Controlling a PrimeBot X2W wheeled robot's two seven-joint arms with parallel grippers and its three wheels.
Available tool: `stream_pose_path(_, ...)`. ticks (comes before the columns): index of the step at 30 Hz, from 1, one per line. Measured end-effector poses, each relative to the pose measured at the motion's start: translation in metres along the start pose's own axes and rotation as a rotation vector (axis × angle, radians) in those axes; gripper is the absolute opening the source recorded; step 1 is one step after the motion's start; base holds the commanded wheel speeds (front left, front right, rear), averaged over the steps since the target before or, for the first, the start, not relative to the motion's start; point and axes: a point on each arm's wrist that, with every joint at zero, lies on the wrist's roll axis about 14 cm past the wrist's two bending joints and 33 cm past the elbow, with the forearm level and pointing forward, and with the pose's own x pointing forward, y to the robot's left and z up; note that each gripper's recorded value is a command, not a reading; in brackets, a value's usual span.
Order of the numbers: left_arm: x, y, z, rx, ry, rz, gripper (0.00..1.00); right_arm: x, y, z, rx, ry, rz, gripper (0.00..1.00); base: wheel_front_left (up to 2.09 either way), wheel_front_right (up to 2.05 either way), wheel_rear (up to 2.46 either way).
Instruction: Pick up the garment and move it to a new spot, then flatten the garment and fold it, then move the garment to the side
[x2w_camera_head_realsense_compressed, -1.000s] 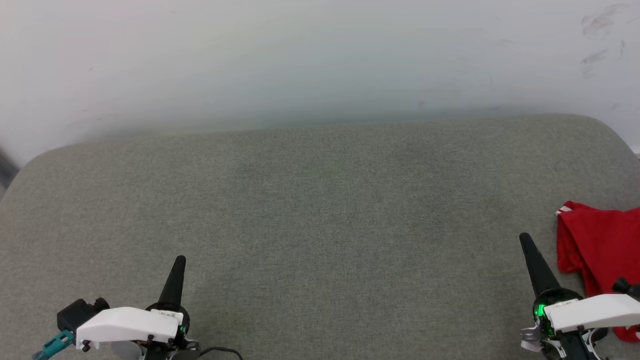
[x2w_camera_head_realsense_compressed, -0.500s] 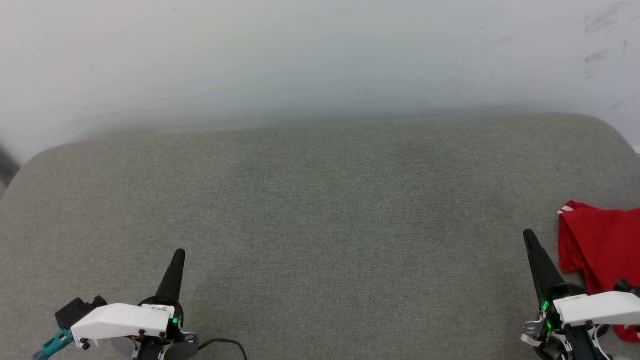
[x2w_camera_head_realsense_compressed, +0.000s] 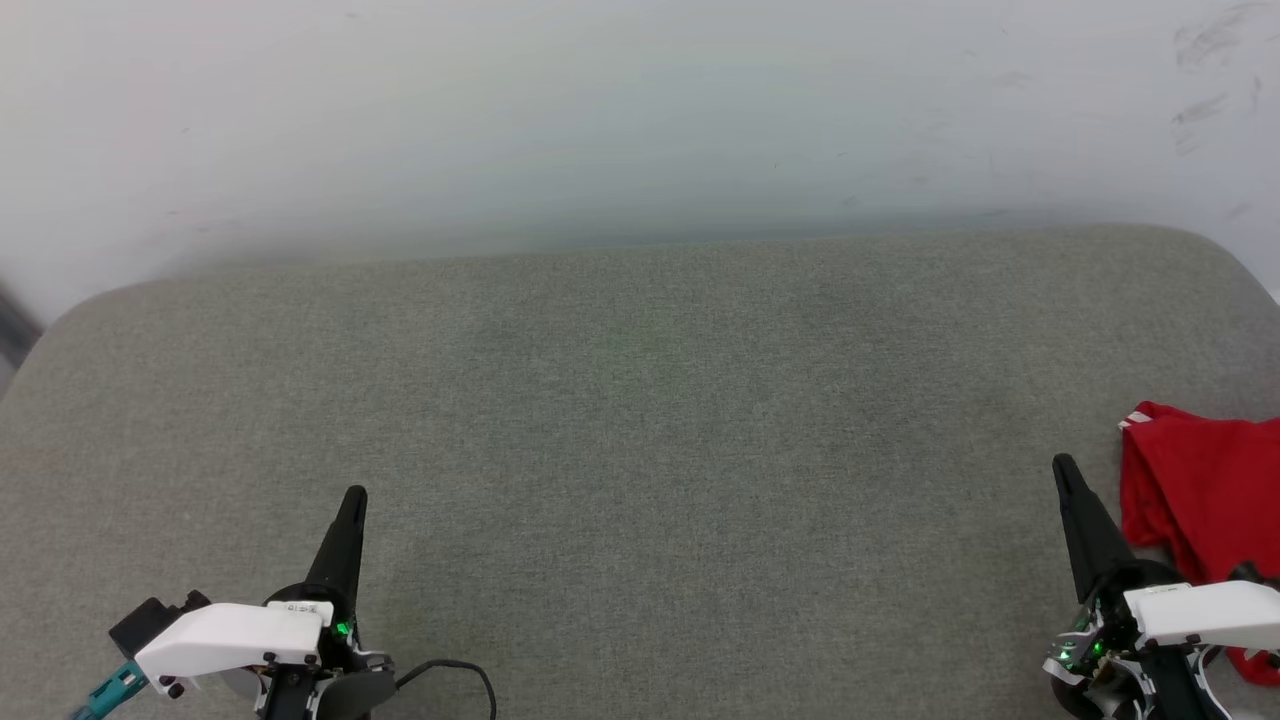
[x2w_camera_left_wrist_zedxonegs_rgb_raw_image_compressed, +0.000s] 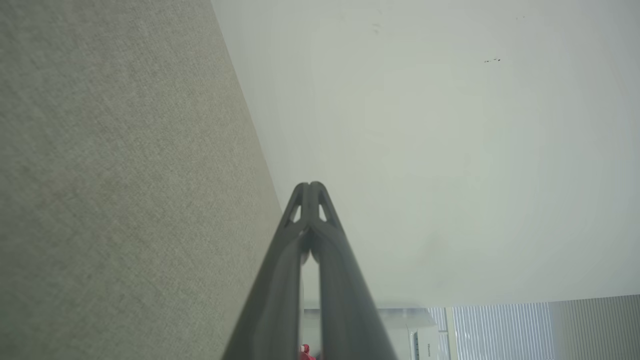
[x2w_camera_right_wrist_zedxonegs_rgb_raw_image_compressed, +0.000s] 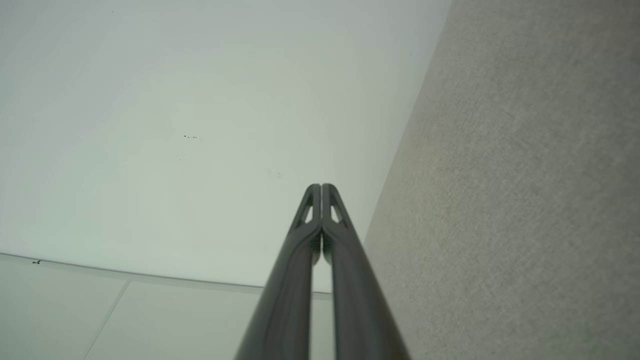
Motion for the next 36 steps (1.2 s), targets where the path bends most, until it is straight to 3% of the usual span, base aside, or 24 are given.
stream_pose_path(21, 0.0032, -0.0061, 0.0040, -0.144, -0.009, -0.039, 0.00, 0.0054, -0.0029, 0.0027, 0.148, -0.016, -0.003, 0.00, 0.00, 0.00, 0.00)
stream_pose_path(36, 0.0035, -0.0068, 0.0040, -0.145, -0.009, -0.041, 0.00, 0.0060, -0.0022, 0.0033, 0.151, -0.019, -0.001, 0.00, 0.00, 0.00, 0.00)
